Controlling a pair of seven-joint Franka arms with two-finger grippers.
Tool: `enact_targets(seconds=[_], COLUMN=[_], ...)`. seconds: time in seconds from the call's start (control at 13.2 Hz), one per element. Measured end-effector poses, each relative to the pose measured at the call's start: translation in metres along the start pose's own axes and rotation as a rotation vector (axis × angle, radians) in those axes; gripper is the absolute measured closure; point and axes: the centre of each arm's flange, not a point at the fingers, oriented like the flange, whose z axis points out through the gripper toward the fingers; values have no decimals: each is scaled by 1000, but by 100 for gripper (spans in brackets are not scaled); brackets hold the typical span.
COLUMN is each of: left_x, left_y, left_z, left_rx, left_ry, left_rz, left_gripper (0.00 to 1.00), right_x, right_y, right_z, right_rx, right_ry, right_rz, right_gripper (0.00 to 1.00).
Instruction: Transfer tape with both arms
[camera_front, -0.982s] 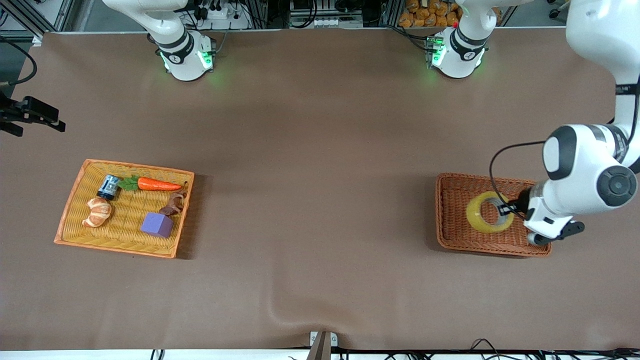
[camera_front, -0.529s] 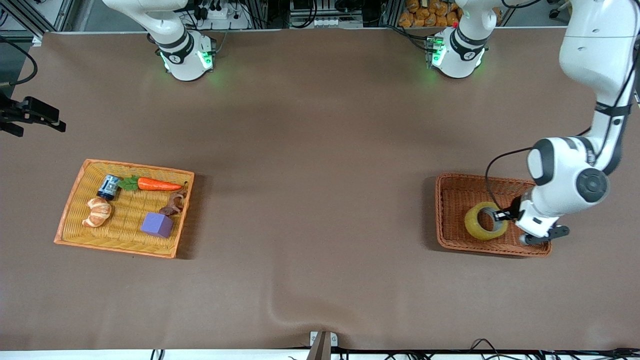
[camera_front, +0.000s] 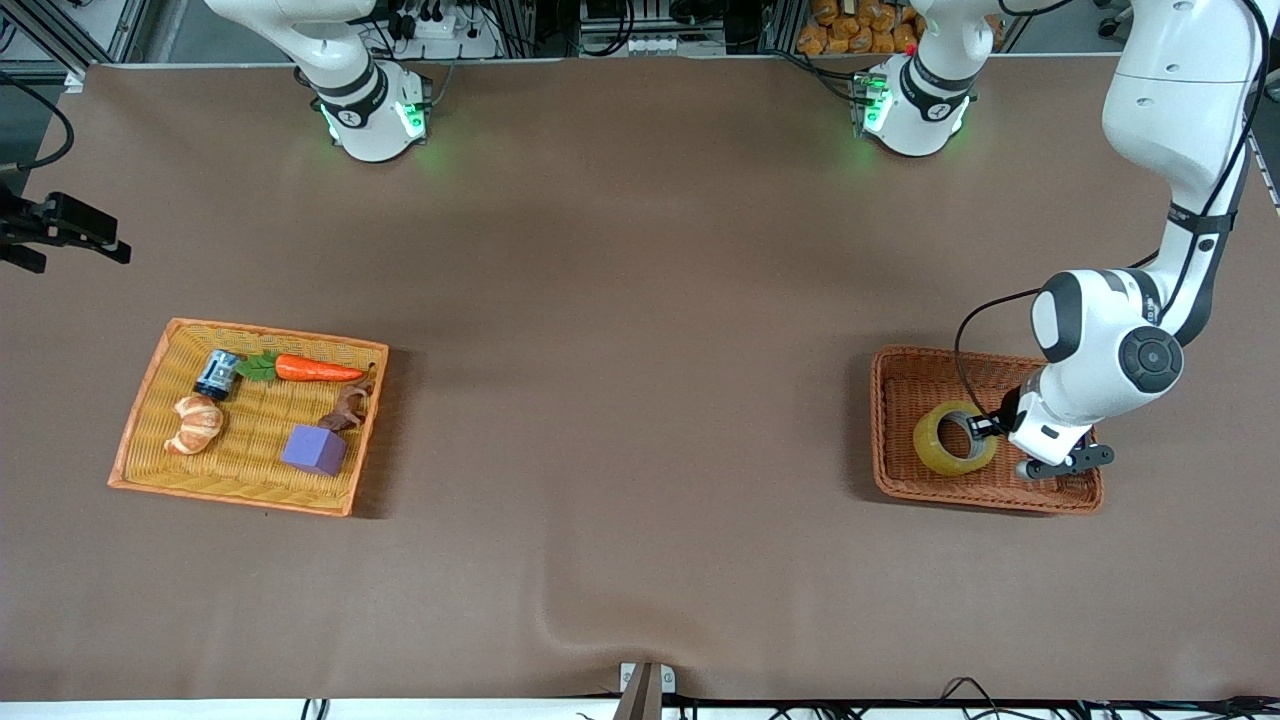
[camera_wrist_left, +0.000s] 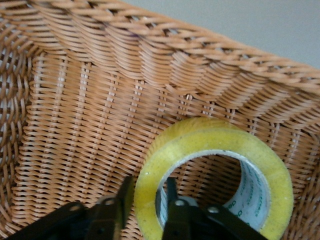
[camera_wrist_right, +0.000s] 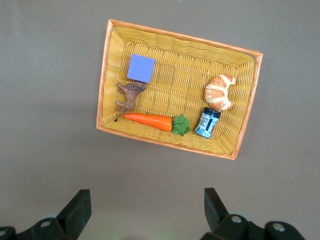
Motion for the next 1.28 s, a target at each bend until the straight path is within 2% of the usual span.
enact_targets(seconds=[0.23, 0.38, 0.45, 0.83, 0.98, 1.28], left_x=[4, 9, 14, 9, -1, -12], left_y=[1, 5, 9, 37, 52, 57], left_z=[-21, -55, -83, -238, -292, -361], left_rx=[1, 11, 17, 27, 57, 65], left_ry=[9, -26, -44, -26, -31, 1], left_rz=[19, 24, 28, 74, 108, 116], left_gripper=[31, 9, 1, 0, 0, 0], right_x=[0, 1, 1, 1, 1, 1], right_y=[-1, -2, -3, -4, -4, -4], right_z=[0, 0, 0, 0, 0, 0], right_rx=[0, 0, 0, -1, -1, -1], right_ry=[0, 0, 0, 0, 0, 0], right_rz=[-1, -5, -6, -7, -7, -8], right_gripper=[0, 0, 0, 0, 0, 0])
